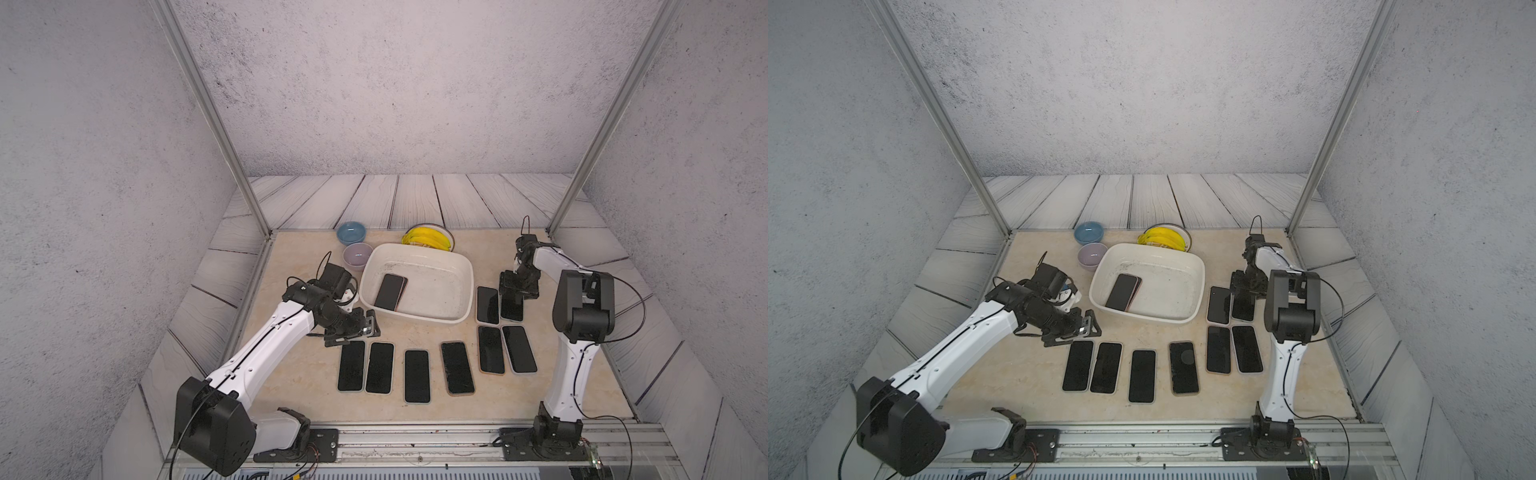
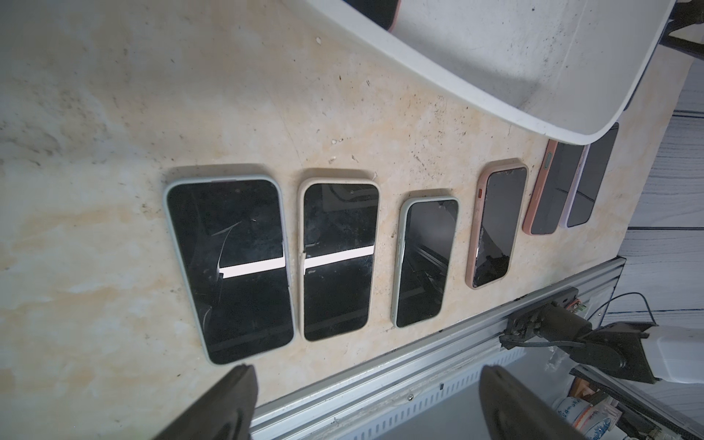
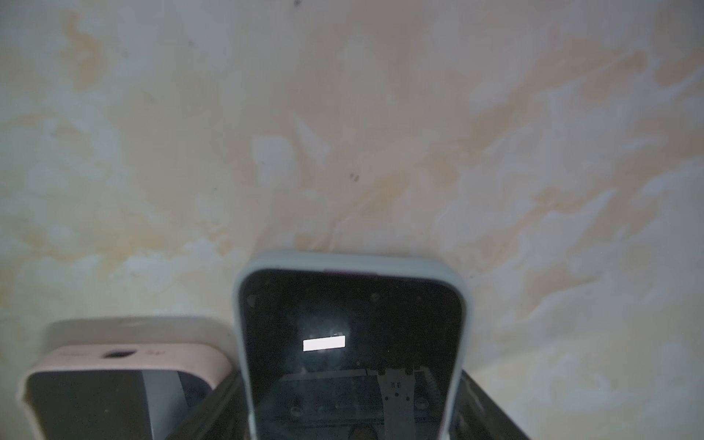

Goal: Take the phone out of the storage box
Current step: Place the phone at the center of the board, then pick up the phone from the storage box, then place the phone at the center of the board.

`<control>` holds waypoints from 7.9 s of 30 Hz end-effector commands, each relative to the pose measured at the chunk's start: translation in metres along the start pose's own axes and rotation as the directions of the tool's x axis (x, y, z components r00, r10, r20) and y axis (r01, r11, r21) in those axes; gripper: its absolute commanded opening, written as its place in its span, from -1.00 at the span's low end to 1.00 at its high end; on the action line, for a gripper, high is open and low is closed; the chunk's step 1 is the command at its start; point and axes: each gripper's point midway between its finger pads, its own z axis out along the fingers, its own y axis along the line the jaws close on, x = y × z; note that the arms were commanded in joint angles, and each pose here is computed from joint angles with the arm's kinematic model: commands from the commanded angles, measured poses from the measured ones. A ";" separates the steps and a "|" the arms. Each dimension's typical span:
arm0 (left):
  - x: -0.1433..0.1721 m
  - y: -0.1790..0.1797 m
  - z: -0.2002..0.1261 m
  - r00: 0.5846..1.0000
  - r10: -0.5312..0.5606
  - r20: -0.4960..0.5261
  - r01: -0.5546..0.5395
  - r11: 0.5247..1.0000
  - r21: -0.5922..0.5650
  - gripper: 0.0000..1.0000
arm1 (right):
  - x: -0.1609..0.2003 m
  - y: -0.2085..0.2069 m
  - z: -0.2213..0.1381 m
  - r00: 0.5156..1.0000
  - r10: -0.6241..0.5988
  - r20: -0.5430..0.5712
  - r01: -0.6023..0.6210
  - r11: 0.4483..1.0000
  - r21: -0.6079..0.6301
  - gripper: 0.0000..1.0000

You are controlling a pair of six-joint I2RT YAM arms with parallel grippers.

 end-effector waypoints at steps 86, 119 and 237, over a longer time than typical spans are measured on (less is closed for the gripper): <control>-0.209 -0.003 0.161 0.850 0.482 -0.212 -0.526 0.785 -0.326 1.00 | 0.119 0.140 -0.267 0.850 -0.017 0.527 0.335 0.789 -0.515 1.00; -0.210 -0.083 0.075 0.900 0.434 0.037 -0.426 0.895 -0.130 0.17 | 0.118 0.144 -0.261 0.861 0.023 0.507 0.304 0.778 -0.551 0.99; -0.039 0.048 -0.022 0.980 -0.094 0.175 0.107 0.992 -0.063 0.97 | 0.052 0.314 -0.102 0.970 -0.209 0.121 0.233 0.940 -0.247 1.00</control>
